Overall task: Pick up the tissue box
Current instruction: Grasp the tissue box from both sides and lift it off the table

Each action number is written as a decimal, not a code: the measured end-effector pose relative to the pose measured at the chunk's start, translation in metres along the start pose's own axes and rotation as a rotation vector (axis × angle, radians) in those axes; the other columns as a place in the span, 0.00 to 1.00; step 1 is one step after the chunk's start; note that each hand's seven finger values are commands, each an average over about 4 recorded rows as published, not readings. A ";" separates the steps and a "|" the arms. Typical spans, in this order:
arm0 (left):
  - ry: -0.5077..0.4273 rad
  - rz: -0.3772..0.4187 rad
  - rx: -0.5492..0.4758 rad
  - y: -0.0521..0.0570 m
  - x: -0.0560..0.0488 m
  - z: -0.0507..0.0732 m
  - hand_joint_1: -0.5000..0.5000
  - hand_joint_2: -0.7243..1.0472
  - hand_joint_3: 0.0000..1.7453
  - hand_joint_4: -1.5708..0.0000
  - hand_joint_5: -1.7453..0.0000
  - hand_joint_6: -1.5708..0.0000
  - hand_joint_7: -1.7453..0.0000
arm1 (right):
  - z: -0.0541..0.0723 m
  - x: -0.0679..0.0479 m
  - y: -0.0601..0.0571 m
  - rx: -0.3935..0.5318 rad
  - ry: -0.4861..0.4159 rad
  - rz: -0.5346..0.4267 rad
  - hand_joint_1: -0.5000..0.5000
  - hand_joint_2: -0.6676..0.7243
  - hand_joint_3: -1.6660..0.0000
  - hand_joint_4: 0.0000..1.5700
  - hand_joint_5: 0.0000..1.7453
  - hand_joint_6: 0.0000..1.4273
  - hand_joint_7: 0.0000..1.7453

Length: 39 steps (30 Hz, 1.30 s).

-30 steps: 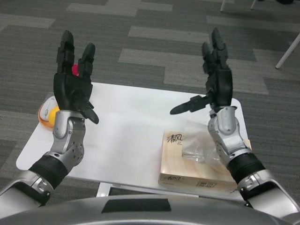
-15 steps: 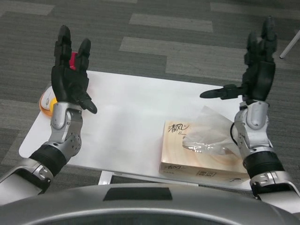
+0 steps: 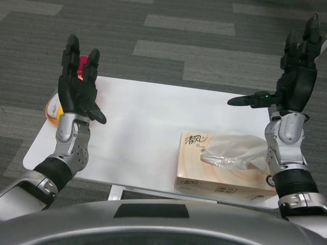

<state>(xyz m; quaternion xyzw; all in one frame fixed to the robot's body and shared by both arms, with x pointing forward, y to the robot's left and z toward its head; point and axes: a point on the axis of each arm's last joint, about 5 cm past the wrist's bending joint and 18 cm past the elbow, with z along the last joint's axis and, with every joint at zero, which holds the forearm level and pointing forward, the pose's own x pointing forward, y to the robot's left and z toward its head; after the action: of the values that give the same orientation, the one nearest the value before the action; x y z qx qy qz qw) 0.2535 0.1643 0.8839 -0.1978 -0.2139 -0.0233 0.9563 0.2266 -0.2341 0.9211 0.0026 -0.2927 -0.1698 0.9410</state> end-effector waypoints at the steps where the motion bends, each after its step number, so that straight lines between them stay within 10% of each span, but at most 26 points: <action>1: -0.001 -0.002 0.000 0.000 0.001 0.000 1.00 0.00 0.00 1.00 0.76 1.00 0.92 | 0.001 0.000 0.000 0.001 -0.004 0.001 0.08 0.59 0.95 0.04 0.00 0.00 0.04; 13: 0.008 0.007 0.013 0.002 0.003 0.000 1.00 0.00 0.00 1.00 0.76 1.00 0.92 | 0.005 0.003 -0.009 -0.037 -0.012 0.019 0.08 0.52 0.95 0.03 0.00 0.00 0.04; 19: 0.012 0.012 0.013 0.003 0.003 -0.001 1.00 0.00 0.00 1.00 0.76 1.00 0.92 | 0.008 0.005 -0.021 -0.088 -0.006 0.044 0.09 0.44 0.90 0.09 0.26 0.00 0.12; 39: 0.037 0.016 0.028 0.006 0.003 -0.003 1.00 0.00 0.00 1.00 0.76 1.00 0.92 | 0.007 0.025 -0.067 -0.262 0.166 0.436 0.21 0.36 0.61 0.13 0.40 0.00 0.47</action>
<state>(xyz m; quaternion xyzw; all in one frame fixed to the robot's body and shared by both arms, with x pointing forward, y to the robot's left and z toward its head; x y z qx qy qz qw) 0.2578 0.1688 0.8806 -0.1857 -0.1950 -0.0163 0.9629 0.2207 -0.3041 0.9338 -0.1681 -0.1835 0.0012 0.9685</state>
